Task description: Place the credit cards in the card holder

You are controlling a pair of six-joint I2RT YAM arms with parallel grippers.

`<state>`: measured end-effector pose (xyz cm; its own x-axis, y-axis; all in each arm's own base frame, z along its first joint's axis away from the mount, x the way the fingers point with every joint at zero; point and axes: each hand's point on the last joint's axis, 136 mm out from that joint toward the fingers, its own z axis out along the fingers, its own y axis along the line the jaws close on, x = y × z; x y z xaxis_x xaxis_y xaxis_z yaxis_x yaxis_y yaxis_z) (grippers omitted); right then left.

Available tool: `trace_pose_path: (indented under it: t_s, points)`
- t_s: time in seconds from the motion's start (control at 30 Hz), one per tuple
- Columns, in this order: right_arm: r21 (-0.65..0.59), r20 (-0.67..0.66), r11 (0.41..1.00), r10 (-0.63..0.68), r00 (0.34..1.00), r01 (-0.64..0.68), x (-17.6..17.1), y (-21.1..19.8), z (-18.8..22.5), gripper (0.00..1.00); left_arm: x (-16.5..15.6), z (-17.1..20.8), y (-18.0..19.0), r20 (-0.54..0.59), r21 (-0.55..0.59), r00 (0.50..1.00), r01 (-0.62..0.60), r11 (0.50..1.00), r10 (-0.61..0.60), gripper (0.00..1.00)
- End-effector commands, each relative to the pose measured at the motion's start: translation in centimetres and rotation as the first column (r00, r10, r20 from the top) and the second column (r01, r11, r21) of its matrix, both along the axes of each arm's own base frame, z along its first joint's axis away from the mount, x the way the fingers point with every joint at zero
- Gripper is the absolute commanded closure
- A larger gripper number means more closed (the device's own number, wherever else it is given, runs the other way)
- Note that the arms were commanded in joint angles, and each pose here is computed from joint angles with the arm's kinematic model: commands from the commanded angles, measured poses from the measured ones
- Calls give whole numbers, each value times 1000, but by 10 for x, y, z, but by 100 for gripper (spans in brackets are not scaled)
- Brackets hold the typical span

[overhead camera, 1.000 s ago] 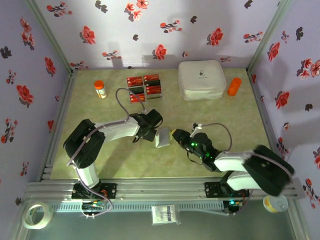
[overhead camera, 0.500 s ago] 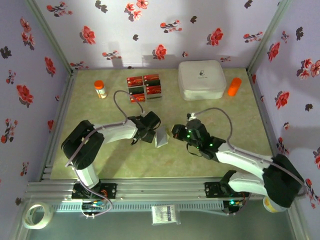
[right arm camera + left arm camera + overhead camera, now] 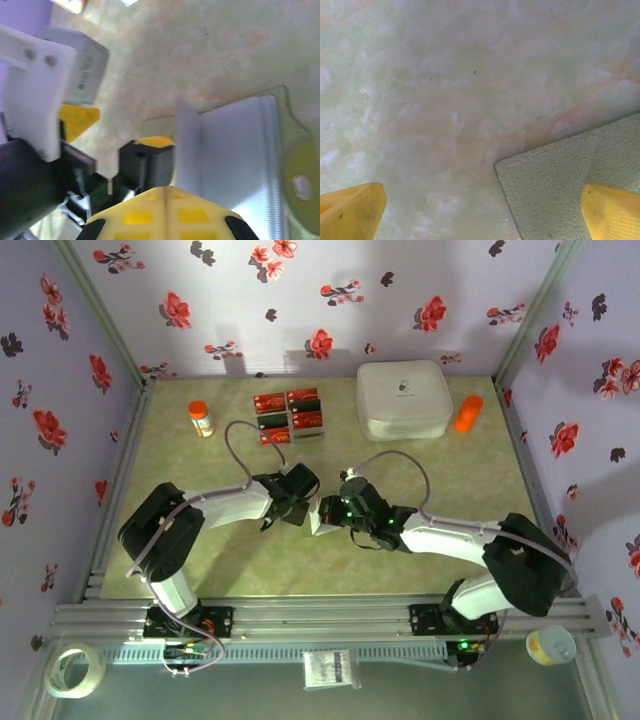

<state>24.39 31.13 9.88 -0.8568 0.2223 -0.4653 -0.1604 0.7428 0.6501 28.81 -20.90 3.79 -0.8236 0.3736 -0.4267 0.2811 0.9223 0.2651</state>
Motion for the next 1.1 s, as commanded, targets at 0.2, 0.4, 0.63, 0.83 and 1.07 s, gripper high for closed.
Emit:
trace_pose_path:
  t_s: [0.2,0.4,0.63,0.83,1.07]
  points:
    - [-22,0,998,-58,998,58,14,-12,-25,100,6,7,7,40,15,999,-5,1000,5,0]
    - [5,-30,1000,5,1000,-5,12,3,-34,100,10,14,12,55,1,998,-24,1000,24,0]
    - [35,-41,997,69,997,-67,8,24,-35,100,19,28,22,67,-56,996,-61,997,65,0]
    - [48,-52,996,84,995,-82,5,35,-41,100,25,37,35,52,-144,990,-121,982,129,0]
    - [72,-87,995,75,993,-69,2,43,-58,99,27,52,33,21,-271,987,-150,951,161,0]
